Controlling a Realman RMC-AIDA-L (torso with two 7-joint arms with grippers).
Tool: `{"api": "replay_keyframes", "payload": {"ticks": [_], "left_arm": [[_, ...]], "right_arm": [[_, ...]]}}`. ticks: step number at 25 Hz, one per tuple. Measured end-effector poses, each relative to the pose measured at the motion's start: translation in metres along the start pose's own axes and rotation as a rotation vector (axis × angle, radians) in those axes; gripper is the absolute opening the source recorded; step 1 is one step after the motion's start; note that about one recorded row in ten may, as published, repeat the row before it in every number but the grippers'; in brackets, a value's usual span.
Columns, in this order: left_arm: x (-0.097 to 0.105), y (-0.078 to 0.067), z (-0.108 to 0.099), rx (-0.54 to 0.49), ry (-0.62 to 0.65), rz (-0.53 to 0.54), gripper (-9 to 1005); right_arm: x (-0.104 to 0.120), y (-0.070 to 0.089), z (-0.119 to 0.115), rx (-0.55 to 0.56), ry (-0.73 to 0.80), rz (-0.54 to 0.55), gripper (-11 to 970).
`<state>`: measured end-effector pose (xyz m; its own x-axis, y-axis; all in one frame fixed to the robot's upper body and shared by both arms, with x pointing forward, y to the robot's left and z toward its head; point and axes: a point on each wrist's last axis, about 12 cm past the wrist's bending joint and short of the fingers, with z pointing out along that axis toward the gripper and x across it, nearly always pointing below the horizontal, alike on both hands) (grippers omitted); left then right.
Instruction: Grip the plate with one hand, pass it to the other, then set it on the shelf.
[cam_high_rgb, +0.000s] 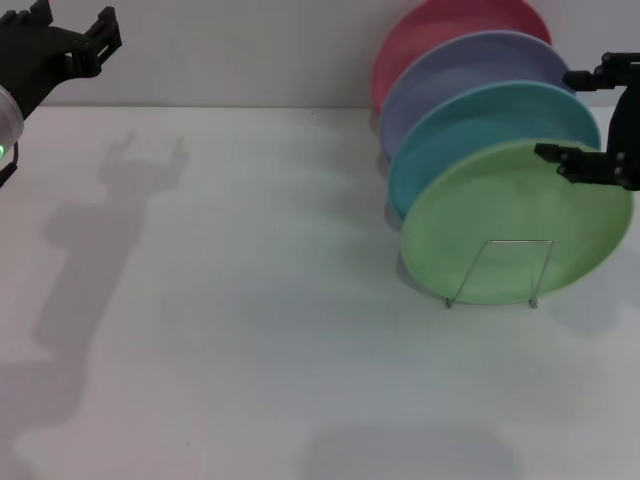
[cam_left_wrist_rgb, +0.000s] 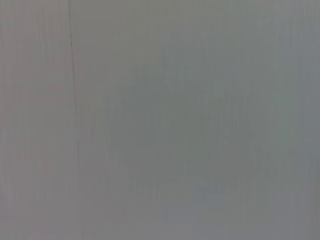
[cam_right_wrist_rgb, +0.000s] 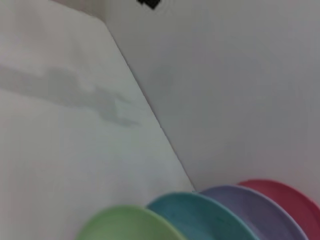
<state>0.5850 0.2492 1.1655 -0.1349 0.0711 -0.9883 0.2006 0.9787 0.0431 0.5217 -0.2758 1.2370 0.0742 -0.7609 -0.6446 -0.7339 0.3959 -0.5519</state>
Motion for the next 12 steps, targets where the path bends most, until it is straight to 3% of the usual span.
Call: {"api": "replay_keyframes", "payload": {"ticks": [4,7,9,12], "left_arm": [[0.000,-0.001,0.001,0.002,-0.001,0.001,702],[0.000,0.000,0.001,0.002,0.000,0.001,702],[0.000,0.000,0.001,0.001,-0.001,0.001,702],[-0.001,0.001,0.000,-0.007,-0.010,0.000,702]], "right_arm": [[-0.007,0.001,-0.006,-0.024,-0.059,0.036,590],[-0.011,-0.002,-0.015,-0.004,-0.186,0.097,655],[-0.007,-0.008,-0.021,0.051,-0.308,0.159,699],[0.023,-0.016,-0.030,0.224,-0.507,0.281,699]]}}
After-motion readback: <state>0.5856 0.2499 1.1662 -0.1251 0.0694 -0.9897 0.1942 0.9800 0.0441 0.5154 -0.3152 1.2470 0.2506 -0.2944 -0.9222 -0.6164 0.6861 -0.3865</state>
